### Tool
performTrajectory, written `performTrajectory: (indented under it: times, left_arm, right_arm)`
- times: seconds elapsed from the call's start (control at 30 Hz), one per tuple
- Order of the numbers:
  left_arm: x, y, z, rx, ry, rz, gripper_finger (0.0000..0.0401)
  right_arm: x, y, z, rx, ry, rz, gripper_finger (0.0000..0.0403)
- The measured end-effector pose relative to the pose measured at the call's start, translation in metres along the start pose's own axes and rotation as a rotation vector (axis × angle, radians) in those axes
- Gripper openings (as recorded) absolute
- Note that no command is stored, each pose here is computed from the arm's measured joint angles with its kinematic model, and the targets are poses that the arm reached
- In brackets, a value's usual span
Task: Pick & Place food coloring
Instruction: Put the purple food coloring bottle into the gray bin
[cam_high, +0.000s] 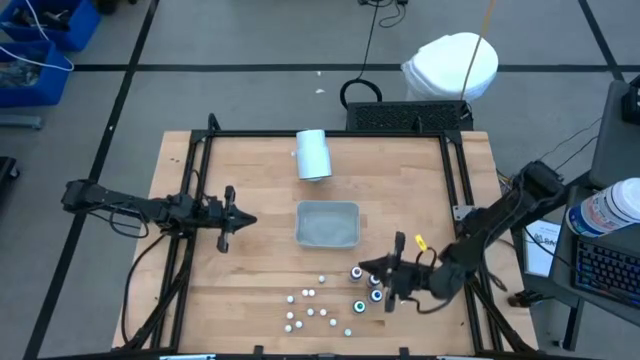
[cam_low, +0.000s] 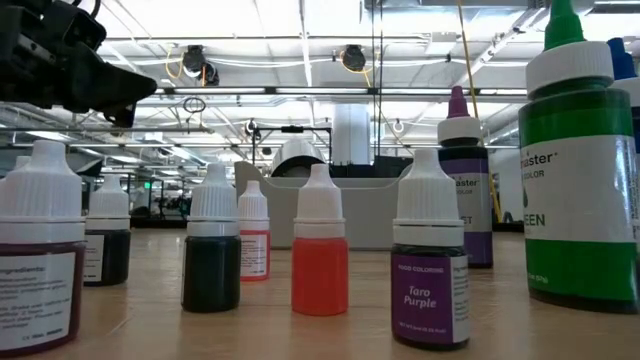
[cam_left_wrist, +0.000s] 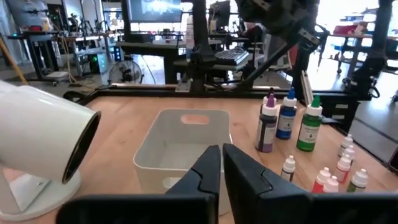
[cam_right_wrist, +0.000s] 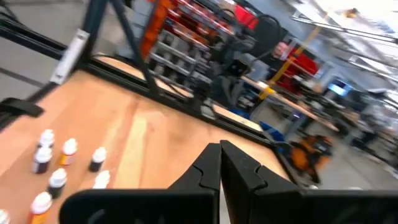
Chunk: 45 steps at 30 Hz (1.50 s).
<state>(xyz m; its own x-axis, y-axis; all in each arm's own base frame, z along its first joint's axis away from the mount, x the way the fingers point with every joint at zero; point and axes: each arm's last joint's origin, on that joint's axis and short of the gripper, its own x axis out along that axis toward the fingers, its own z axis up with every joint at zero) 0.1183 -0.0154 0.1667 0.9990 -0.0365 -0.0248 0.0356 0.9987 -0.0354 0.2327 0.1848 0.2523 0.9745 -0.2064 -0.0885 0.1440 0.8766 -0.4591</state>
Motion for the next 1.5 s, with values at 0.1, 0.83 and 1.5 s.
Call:
performTrajectory:
  times: [0.1, 0.83, 1.5]
  left_arm:
    - [0.000, 0.001, 0.000, -0.026, -0.002, 0.027, 0.0038]
    - [-0.001, 0.005, 0.007, 0.016, -0.069, 0.169, 0.0042]
    - [-0.002, 0.004, 0.017, 0.128, -0.171, 0.166, 0.0042]
  right_arm:
    - [-0.002, 0.006, 0.004, -0.002, -0.003, -0.001, 0.0000]
    - [0.009, -0.002, -0.005, 0.055, 0.041, -0.030, 0.0000]
    - [0.010, -0.001, -0.016, 0.121, 0.058, -0.033, 0.0000]
